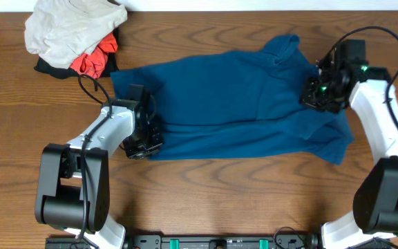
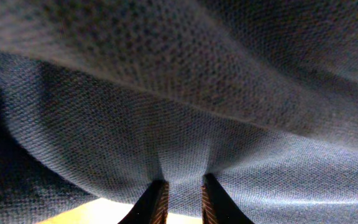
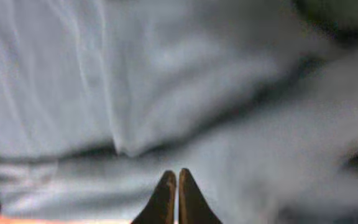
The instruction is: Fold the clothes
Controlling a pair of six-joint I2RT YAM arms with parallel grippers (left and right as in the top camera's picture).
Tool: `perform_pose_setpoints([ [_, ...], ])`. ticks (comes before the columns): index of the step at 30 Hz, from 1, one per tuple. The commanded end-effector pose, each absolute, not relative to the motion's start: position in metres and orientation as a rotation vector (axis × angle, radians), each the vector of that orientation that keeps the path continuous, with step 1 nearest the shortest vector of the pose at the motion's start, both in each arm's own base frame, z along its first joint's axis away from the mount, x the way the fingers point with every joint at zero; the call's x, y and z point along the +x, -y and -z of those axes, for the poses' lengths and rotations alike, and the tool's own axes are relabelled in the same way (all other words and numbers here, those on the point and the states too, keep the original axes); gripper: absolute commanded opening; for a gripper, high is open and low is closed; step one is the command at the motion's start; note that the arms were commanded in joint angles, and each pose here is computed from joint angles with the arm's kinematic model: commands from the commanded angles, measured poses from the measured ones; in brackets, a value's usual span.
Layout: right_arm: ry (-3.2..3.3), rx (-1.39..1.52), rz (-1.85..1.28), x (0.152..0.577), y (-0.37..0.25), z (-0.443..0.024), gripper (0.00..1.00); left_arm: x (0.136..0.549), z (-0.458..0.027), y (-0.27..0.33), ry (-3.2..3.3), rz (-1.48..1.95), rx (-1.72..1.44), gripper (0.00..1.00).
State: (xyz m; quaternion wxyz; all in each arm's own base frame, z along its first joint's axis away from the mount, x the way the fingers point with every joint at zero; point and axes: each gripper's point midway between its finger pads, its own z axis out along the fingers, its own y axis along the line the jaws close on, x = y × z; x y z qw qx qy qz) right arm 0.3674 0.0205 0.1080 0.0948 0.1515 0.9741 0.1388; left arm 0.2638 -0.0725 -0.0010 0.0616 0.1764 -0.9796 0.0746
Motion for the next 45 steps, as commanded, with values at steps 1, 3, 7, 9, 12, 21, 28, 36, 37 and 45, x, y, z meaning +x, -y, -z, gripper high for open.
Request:
perform_pose_setpoints([
  [1, -2.924, 0.64, -0.196, 0.349, 0.001, -0.113, 0.01, 0.253, 0.013, 0.068, 2.932, -0.172, 0.503, 0.2],
  [3, -2.932, 0.813, -0.049, 0.334, 0.019, -0.105, 0.03, 0.254, 0.013, 0.068, 2.935, -0.174, 0.503, 0.2],
  [7, -2.97, 0.945, -0.022, 0.312, 0.023, -0.085, 0.03, 0.254, 0.013, 0.068, 2.934, -0.174, 0.503, 0.2],
  [9, -3.01, 0.965, -0.006, 0.298, 0.023, -0.072, 0.03, 0.253, 0.013, 0.068, 2.932, -0.173, 0.503, 0.2],
  [12, -3.048, 0.977, 0.008, 0.284, 0.022, -0.056, 0.04, 0.253, 0.013, 0.068, 2.93, -0.172, 0.503, 0.2],
  [21, -3.041, 0.98, -0.078, 0.275, 0.012, -0.02, 0.08, 0.253, 0.013, 0.068, 2.931, -0.173, 0.503, 0.2],
  [28, -2.927, 0.891, -0.13, 0.307, 0.012, -0.017, 0.14, 0.253, 0.013, 0.068, 2.931, -0.173, 0.503, 0.2],
  [36, -2.803, 0.828, -0.291, 0.343, 0.001, -0.024, 0.17, 0.253, 0.013, 0.068, 2.933, -0.173, 0.496, 0.2],
  [37, -2.785, 0.817, -0.317, 0.348, -0.001, -0.025, 0.16, 0.253, 0.013, 0.068, 2.934, -0.173, 0.49, 0.2],
  [45, -2.568, 0.693, -0.568, 0.403, -0.023, -0.052, 0.16, 0.253, 0.013, 0.068, 2.939, -0.176, 0.464, 0.2],
])
